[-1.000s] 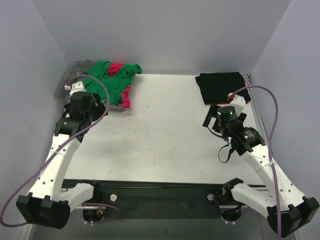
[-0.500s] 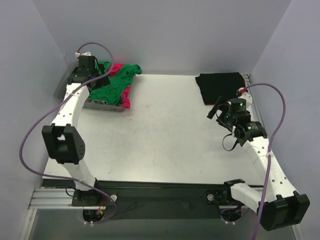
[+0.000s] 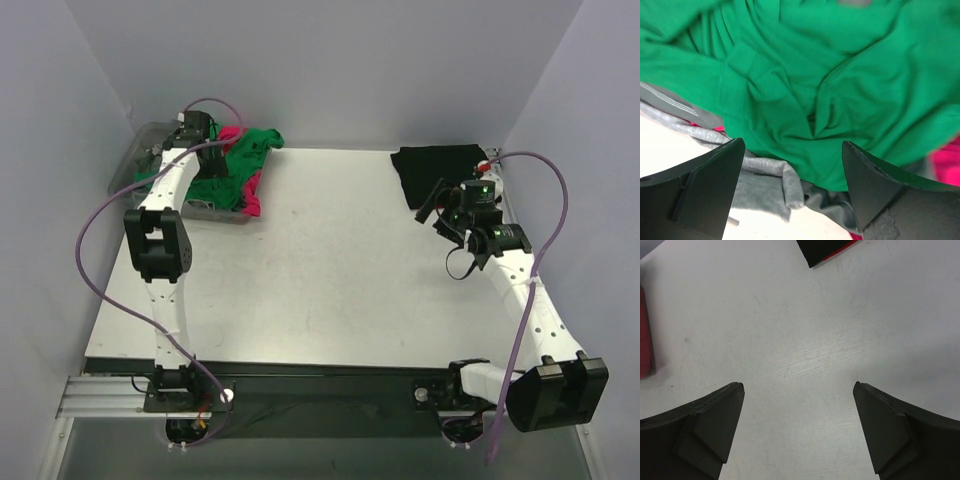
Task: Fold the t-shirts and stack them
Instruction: Grab crumpled tshirt from bin with the left arm
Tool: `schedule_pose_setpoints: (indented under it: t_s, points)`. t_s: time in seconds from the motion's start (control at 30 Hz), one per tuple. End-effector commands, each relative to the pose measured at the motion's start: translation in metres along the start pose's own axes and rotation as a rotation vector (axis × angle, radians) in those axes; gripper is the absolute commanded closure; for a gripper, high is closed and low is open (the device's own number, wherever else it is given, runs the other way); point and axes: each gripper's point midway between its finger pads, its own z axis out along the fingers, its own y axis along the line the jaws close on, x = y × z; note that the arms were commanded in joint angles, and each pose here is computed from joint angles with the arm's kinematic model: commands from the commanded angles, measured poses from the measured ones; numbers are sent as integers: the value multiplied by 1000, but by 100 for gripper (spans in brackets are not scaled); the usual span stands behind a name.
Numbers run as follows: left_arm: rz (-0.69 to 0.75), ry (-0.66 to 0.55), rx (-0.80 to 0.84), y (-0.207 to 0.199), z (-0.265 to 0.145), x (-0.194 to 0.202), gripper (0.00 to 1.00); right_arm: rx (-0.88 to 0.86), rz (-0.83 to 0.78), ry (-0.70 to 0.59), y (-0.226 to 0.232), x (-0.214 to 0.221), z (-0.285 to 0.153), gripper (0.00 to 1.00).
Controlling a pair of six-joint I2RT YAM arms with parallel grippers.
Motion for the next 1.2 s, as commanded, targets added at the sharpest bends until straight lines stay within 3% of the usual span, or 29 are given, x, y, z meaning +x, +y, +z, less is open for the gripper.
schedule_pose_setpoints:
  t_s: [0.0,0.17,0.37,0.63,0.7,0.77,0.97,1.17]
  points:
    - [20,27,-34,12,5,2,10,-40,4,-26,11,-16,-3,1]
    - [32,80,-37,8,26,19,10,-32,8,-18,9,-15,1,1]
    - [30,91,-19,5,40,24,23,-30,2,-11,8,-13,2,1]
    - [15,54,23,-1,31,11,64,-34,2,-10,8,-13,0,1]
    - [16,31,38,-2,26,3,88,-37,1,1,8,-10,1,2]
    - [9,4,46,-2,16,-8,100,-40,4,3,9,-10,1,2]
    - [-15,-90,77,2,-25,-41,100,-53,-3,1,13,-13,1,2]
    - [-122,-288,190,7,-111,-102,100,-56,-19,-33,17,-28,-2,2]
